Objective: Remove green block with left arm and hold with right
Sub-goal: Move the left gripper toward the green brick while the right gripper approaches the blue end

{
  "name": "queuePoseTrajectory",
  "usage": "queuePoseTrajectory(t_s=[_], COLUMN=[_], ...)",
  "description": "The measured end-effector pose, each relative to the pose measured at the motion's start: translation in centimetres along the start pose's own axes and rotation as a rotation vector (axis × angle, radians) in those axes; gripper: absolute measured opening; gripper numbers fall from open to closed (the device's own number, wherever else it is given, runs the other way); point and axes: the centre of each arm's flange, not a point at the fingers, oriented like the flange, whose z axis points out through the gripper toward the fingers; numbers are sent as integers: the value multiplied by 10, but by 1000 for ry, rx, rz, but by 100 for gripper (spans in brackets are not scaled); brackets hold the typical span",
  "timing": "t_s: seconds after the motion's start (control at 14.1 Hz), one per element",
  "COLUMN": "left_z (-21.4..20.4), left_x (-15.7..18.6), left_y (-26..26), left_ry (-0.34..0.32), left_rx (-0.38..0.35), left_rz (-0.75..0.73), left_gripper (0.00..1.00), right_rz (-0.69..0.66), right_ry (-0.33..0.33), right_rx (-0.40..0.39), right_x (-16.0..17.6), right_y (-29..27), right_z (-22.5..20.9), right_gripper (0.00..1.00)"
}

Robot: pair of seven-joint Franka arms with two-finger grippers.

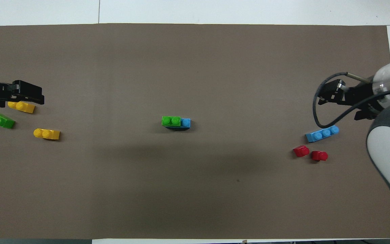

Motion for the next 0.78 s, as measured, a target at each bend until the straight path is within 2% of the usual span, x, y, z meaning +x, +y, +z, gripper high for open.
queuePoseTrajectory(t_s=[0.07, 0.21, 0.43, 0.57, 0.78], left_z=[3, 10, 24, 32, 43], left_x=[-2, -7, -20, -28, -36], left_y=[6, 27, 63, 88, 123], left_ry=[9, 28, 46, 60, 77], left_rx=[-4, -10, -26, -43, -80], left_rz=[-42, -151, -372, -545, -805], left_gripper=[100, 100, 100, 100, 100], right_rz=[105, 308, 592, 703, 821], right_ry=[-20, -90, -249, -316, -368], right_rx=[23, 67, 144, 162, 189], right_x=[-7, -14, -12, -9, -22], right_y=[-12, -30, -52, -62, -92], right_z=[5, 20, 50, 72, 101], right_gripper=[100, 90, 91, 90, 90])
